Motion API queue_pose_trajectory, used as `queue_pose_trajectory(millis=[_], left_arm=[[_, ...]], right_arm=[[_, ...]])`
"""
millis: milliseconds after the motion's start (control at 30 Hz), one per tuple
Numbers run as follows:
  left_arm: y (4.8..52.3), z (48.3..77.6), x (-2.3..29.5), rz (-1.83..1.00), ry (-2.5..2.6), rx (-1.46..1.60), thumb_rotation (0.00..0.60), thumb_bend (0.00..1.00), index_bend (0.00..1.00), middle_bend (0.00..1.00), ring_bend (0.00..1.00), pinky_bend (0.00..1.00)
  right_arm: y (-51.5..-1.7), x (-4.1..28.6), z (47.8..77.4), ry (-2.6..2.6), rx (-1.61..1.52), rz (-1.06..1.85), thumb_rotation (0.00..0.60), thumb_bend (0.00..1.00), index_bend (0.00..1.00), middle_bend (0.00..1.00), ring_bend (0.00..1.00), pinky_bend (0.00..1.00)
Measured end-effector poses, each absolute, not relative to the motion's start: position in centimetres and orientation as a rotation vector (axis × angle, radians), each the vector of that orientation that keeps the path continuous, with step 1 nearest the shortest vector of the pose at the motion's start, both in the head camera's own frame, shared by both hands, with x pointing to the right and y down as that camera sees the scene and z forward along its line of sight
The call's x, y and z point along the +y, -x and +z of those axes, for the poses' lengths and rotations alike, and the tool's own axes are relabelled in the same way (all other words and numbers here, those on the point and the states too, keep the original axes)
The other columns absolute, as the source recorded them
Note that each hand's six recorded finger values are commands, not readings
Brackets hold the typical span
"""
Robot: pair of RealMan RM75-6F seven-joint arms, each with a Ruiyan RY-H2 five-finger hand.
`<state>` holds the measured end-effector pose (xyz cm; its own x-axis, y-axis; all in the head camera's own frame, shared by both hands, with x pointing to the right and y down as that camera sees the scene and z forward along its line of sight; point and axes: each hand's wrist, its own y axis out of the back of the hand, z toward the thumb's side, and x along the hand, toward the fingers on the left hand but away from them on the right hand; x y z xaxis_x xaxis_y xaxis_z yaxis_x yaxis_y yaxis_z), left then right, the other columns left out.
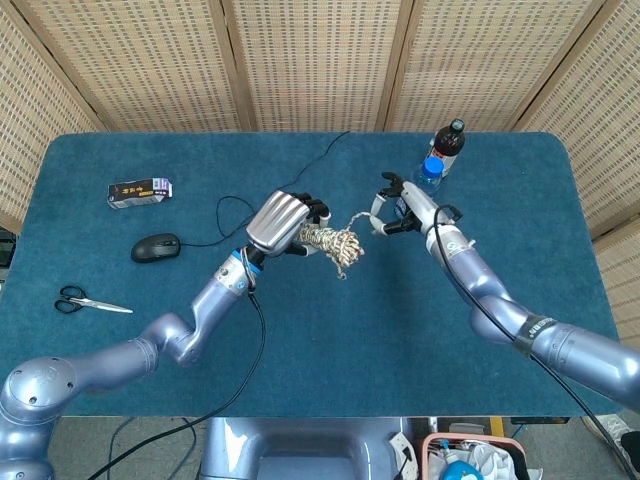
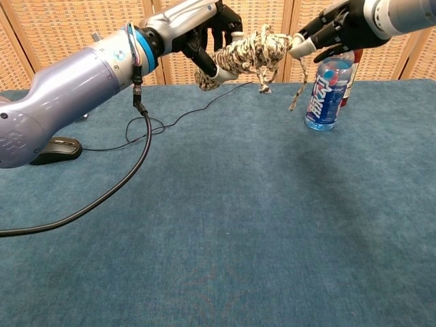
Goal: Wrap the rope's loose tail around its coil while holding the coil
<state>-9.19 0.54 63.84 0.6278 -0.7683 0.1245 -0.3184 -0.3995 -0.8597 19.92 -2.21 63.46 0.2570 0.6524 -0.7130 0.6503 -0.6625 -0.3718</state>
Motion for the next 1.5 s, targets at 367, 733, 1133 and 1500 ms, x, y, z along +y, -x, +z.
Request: queue_pose_trajectory(millis=[367,733,1133,1500], left_arm=[[8.5,63.3,0.2,-0.742,1.947,0.948,0.6,0.49,0.71,0.6,0.52,0.63],[7.9,62.8,0.3,-0.779,1.976,0.996,0.6,0.49,0.71,0.6,0.52,0.63],[8.9,61.8,-0.6,-0.79,1.969,1.036,0.6,0.49,0.71,0.6,0.52,0.63],[10.6,60.8,-1.2,-0.783,1.922,1.035,0.6,0.49,0.71,0.6,0.52,0.63]], right_arm=[[-20.1,1.6,62.7,2.685,-1.271,1.406,0.6,0.44,0.7,0.0,0.0,0.0],[-19.1,5.1,62.4,2.753,-0.99,1.395,0.6,0.2,0.04,0.0,0.0,0.0],[-19.7,6.2,62.4,2.667,-0.986,1.334,0.6,0.0,0.0,0.0,0.0,0.0],[-25.3,5.9,61.8,2.317,-0.979,1.323,0.6,0.0,0.0,0.0,0.0,0.0]])
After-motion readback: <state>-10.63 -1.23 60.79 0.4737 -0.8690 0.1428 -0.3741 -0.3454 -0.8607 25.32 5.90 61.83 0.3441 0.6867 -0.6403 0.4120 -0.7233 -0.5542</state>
